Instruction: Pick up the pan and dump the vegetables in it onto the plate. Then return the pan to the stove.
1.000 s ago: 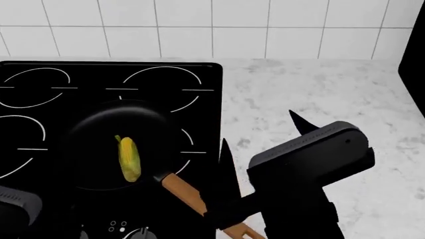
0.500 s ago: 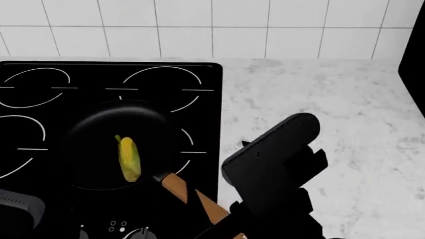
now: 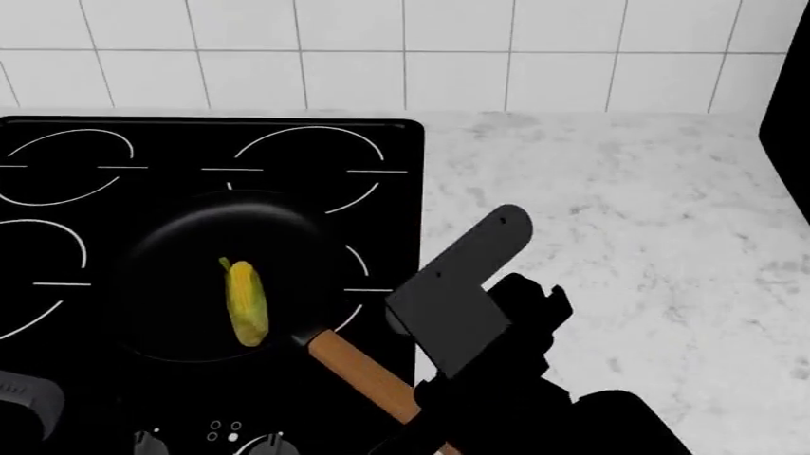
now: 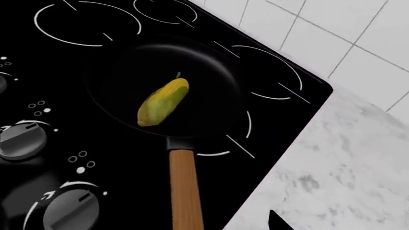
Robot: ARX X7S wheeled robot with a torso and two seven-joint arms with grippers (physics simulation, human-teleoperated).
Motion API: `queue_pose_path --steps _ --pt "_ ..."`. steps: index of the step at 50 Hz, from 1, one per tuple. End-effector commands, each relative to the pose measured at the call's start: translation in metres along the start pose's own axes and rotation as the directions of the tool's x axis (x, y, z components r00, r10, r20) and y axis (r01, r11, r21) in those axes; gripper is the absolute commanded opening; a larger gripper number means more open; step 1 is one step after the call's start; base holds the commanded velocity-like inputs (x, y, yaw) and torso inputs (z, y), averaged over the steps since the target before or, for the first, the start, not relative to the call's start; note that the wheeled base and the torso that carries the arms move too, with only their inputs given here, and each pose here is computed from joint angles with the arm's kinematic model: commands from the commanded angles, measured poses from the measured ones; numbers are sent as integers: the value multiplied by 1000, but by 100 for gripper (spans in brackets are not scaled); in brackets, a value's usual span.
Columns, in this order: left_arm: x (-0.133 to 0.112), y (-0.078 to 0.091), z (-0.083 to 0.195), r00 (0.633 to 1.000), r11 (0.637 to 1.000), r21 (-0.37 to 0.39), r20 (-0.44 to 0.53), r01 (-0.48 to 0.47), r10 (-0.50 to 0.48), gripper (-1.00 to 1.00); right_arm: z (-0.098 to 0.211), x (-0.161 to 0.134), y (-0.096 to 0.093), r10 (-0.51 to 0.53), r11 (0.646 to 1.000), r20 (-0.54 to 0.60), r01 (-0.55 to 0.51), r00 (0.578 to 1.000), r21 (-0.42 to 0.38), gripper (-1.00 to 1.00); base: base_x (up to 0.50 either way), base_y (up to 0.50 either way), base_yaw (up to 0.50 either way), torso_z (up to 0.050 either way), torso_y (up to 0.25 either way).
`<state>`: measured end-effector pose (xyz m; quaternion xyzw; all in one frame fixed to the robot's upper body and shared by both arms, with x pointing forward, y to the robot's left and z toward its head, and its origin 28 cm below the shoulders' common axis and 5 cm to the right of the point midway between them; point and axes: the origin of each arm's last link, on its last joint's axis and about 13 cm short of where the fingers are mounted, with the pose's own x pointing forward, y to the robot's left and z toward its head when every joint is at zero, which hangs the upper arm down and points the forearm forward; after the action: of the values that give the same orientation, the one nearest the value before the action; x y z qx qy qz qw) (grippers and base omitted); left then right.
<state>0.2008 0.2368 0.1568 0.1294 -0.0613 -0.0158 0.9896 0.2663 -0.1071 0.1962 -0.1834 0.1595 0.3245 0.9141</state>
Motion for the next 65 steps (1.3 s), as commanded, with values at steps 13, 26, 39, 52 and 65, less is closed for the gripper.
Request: queue_pose_path --steps 13,26,39,52,65 --pt "5 5 -7 999 999 -46 -41 -15 13 100 0 37 -22 65 998 -131 -64 989 14 100 0 0 0 0 0" --pt "4 4 -5 999 999 -45 -36 -7 6 100 4 46 -20 101 995 -130 -101 986 6 100 0 0 0 0 0" --pt "2 4 -3 1000 999 -54 -27 -4 2 100 -4 64 -20 138 990 -159 -133 978 46 100 0 0 0 0 0" --pt "2 5 1 1000 999 -52 -17 -5 4 100 -18 74 -15 186 982 -204 -173 961 78 100 0 0 0 0 0" --pt "2 3 1 1000 999 -48 -19 -2 1 100 -31 80 -17 202 976 -232 -177 952 127 100 2 1 2 0 0"
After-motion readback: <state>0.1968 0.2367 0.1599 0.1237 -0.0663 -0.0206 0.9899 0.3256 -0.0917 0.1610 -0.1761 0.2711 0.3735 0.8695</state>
